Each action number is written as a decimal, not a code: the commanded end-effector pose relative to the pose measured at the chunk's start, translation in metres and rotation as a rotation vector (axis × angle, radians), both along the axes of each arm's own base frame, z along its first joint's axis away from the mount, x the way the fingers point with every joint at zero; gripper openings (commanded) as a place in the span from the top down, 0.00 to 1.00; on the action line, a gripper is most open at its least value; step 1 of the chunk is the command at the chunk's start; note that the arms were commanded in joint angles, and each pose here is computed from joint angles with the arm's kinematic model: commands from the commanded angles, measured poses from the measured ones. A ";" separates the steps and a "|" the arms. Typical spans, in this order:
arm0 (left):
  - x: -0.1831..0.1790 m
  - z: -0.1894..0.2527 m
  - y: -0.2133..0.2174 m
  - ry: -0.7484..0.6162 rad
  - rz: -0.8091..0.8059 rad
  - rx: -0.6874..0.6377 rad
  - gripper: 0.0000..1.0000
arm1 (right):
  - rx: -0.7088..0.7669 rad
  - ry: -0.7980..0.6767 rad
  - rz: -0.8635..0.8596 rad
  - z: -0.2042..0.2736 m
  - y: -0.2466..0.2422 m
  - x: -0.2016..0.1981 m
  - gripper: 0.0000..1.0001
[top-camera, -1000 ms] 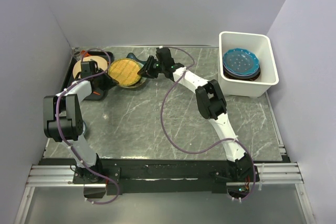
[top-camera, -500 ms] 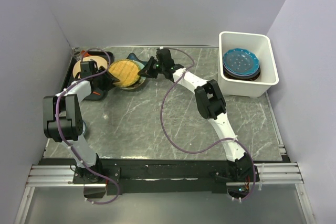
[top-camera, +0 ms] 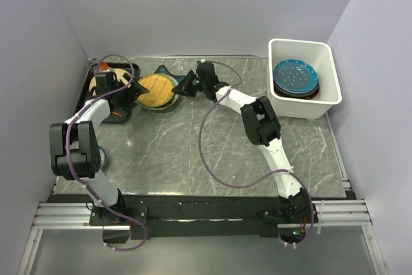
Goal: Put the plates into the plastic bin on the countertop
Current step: Pick up the plate at the center of the board.
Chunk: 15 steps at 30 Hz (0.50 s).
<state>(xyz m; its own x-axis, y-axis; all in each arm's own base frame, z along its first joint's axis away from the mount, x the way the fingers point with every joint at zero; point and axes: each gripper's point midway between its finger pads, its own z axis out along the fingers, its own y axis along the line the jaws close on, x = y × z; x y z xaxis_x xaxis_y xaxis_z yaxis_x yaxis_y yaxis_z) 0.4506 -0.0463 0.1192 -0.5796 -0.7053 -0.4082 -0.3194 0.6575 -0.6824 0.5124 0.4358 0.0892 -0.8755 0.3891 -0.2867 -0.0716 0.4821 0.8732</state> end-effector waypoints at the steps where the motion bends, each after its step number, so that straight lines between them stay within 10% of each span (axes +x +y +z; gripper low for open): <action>1: 0.008 0.044 0.003 -0.121 0.004 0.031 0.10 | 0.106 -0.113 -0.012 0.067 -0.008 0.009 0.97; 15: -0.004 0.064 0.009 -0.166 0.024 0.057 0.03 | 0.182 -0.159 -0.003 0.097 -0.013 0.005 0.98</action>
<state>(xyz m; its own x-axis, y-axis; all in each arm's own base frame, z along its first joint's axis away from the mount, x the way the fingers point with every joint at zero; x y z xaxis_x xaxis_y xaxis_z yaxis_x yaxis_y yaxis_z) 0.4482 -0.0417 0.1601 -0.5221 -0.7060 -0.4785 -0.2694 0.6688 -0.6929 0.5149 0.4221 0.0983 -0.8677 0.4247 -0.2583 -0.0621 0.4229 0.9040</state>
